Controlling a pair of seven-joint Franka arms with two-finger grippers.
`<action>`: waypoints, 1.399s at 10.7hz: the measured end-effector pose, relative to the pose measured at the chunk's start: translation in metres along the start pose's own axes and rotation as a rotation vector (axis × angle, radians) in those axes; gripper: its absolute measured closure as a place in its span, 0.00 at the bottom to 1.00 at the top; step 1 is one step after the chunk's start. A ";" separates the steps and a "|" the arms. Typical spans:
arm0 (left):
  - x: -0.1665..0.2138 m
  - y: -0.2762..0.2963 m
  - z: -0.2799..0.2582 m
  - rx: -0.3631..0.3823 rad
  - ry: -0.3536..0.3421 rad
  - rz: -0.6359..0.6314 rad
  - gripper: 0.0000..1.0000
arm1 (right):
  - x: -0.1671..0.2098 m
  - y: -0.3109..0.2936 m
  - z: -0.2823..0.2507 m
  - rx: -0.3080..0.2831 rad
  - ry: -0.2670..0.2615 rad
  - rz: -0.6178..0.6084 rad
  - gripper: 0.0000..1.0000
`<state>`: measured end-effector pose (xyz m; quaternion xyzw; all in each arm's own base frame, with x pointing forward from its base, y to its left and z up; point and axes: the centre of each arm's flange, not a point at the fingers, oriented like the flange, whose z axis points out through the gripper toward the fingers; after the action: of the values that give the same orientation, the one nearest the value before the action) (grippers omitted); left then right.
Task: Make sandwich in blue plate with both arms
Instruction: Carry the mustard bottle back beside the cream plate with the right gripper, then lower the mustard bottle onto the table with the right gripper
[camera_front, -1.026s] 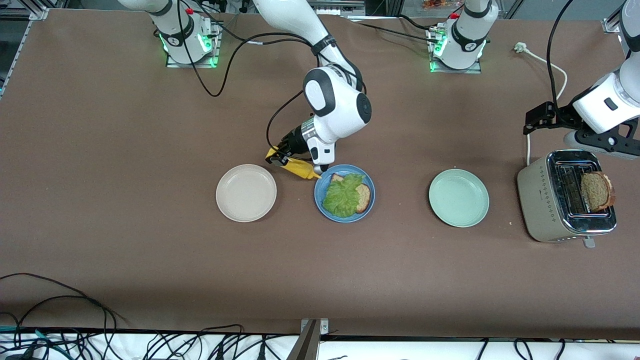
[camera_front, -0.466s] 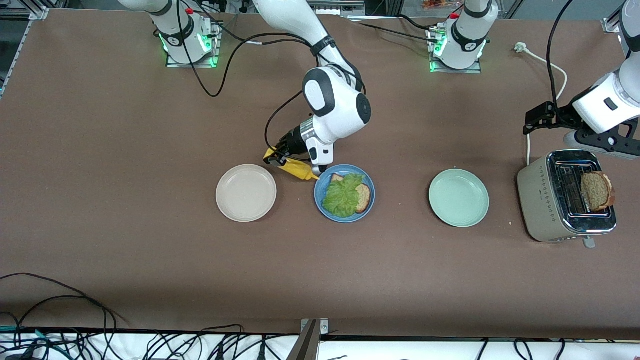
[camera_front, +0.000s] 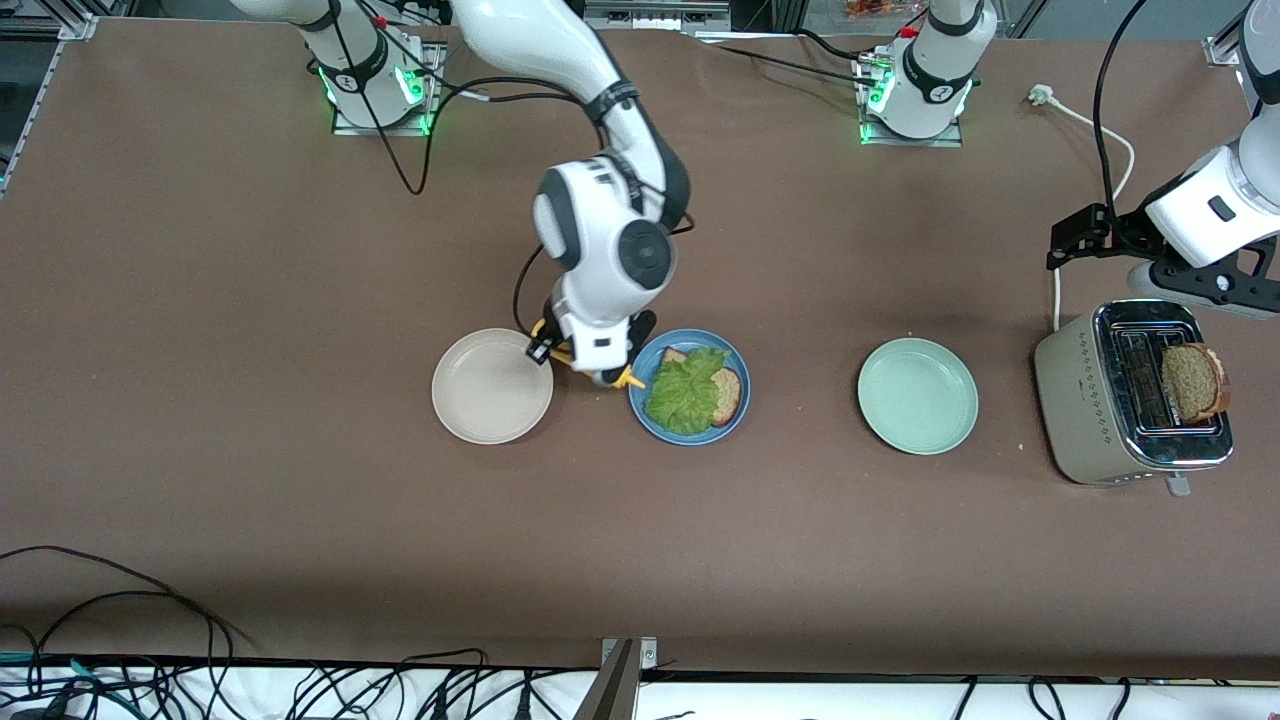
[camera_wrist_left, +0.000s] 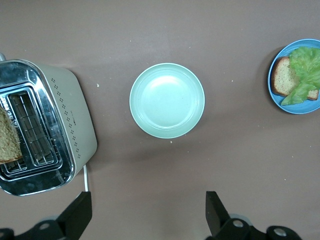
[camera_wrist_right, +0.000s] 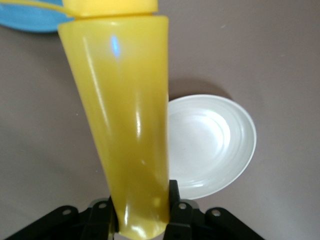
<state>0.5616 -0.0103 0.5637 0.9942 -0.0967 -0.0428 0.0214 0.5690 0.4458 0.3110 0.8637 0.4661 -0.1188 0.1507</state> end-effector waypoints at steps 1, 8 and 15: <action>0.000 0.000 0.000 0.000 0.000 0.000 0.00 | -0.014 0.029 -0.011 0.080 0.063 0.009 0.63; 0.001 0.000 0.000 0.000 0.000 0.000 0.00 | -0.148 0.217 0.022 0.523 0.427 -0.090 0.63; 0.001 -0.013 0.005 -0.003 -0.008 -0.022 0.00 | -0.246 0.305 0.082 0.700 0.934 -0.389 0.63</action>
<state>0.5649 0.0021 0.5579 0.9949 -0.0857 -0.0474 0.0222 0.6877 0.0678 0.3661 0.7218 0.5652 0.1009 -0.3865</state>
